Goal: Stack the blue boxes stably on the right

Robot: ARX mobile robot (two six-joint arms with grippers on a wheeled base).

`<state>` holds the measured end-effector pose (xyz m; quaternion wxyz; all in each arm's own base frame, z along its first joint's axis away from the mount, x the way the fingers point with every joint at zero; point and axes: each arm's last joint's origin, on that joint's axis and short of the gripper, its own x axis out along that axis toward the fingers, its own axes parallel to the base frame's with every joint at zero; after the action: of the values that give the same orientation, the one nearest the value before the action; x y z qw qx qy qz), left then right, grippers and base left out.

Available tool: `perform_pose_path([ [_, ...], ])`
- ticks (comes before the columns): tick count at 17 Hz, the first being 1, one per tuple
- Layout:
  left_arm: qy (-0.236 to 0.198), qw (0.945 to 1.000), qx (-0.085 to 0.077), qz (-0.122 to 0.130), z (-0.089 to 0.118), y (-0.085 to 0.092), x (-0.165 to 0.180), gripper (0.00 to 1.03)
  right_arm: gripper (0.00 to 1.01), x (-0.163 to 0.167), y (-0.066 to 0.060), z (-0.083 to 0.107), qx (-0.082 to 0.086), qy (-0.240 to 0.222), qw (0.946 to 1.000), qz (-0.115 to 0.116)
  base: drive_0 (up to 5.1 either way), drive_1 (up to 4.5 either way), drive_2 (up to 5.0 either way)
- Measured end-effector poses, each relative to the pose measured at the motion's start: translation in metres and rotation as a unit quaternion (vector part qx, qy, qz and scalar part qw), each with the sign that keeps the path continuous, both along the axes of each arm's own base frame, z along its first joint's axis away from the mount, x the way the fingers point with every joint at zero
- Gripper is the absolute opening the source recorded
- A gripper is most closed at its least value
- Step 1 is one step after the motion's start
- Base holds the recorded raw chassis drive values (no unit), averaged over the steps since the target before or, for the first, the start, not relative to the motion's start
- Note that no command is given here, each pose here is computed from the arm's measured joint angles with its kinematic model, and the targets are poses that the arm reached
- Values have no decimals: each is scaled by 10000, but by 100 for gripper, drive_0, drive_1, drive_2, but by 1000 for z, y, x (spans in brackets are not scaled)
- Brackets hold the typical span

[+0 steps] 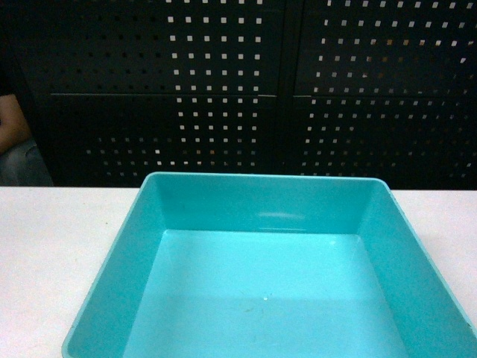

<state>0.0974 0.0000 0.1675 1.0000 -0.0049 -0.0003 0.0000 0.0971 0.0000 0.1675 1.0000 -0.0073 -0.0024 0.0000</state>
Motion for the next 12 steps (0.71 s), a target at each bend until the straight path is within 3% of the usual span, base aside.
perform_pose_path([
  [7, -4, 10000, -2, 2, 0, 0, 0, 98, 98, 0, 0, 0, 0, 0, 10000, -2, 0, 0, 0],
  [9, 74, 9999, 14, -67, -2, -5, -1, 98, 98, 2, -3, 3, 18, -125, 9999, 94, 0, 0, 0],
  [10, -152, 9999, -19, -63, 3, -6, 1, 98, 98, 6, -5, 4, 55, -138, 9998, 120, 0, 0, 0],
  [11, -371, 9993, -38, 1, 8, -5, 3, 98, 98, 12, -7, 3, 131, -15, 9996, 262, 0, 0, 0],
  [12, -202, 9998, -48, 51, 6, -4, 9, 98, 98, 18, -6, 3, 178, 30, 9990, 405, 0, 0, 0],
])
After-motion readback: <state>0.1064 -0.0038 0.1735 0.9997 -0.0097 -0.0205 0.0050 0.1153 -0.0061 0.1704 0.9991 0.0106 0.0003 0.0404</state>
